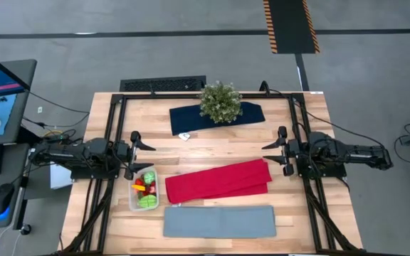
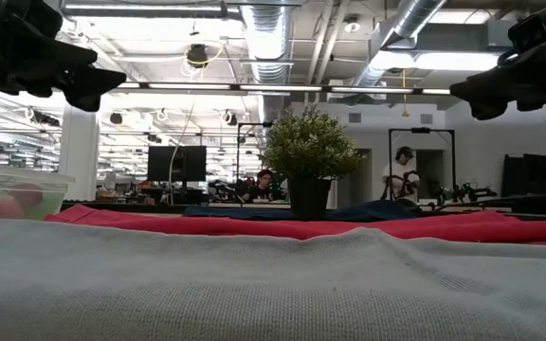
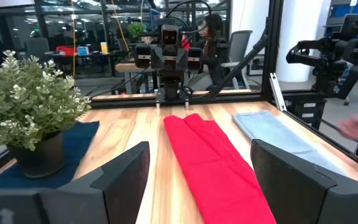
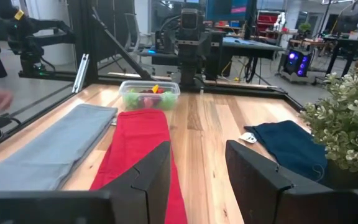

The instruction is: Pick and placing Produce into tupperware

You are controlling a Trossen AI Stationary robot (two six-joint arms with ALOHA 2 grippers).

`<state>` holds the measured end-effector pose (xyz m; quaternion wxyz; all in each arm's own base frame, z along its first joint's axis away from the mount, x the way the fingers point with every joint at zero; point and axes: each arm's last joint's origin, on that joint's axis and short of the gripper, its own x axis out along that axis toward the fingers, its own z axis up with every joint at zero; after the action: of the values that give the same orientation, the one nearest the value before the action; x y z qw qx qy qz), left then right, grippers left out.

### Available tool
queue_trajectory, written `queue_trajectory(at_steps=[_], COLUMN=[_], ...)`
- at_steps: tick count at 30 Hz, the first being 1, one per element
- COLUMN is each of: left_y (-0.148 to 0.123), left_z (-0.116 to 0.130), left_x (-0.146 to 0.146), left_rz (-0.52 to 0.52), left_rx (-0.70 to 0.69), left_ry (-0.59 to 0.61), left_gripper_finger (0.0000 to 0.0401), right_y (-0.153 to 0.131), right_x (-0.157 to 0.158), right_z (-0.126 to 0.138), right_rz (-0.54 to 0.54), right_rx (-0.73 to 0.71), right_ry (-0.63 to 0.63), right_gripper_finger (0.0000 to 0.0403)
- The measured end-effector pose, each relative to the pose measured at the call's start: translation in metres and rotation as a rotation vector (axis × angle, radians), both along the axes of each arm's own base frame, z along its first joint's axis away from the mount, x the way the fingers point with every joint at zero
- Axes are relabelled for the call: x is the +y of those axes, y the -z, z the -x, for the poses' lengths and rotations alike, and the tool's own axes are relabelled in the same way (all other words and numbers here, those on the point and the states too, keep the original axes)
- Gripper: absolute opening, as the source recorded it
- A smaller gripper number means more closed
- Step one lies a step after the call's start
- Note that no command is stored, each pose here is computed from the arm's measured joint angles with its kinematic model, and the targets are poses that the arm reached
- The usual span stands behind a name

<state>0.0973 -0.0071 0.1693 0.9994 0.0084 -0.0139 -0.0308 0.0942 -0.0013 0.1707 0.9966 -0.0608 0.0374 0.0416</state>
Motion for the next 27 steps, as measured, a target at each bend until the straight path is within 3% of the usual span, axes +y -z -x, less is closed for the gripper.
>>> queue_trajectory(at_steps=[27], left_y=[0.0004], left_z=[-0.0001], left_x=[0.0002], left_rz=[0.014], left_rx=[0.003], left_ry=[-0.006], left_gripper_finger=[0.027], right_y=[0.0], right_x=[0.0], right_z=[0.0], right_rz=[0.001], right_rx=[0.0], right_ry=[0.0], right_gripper_finger=[0.0178])
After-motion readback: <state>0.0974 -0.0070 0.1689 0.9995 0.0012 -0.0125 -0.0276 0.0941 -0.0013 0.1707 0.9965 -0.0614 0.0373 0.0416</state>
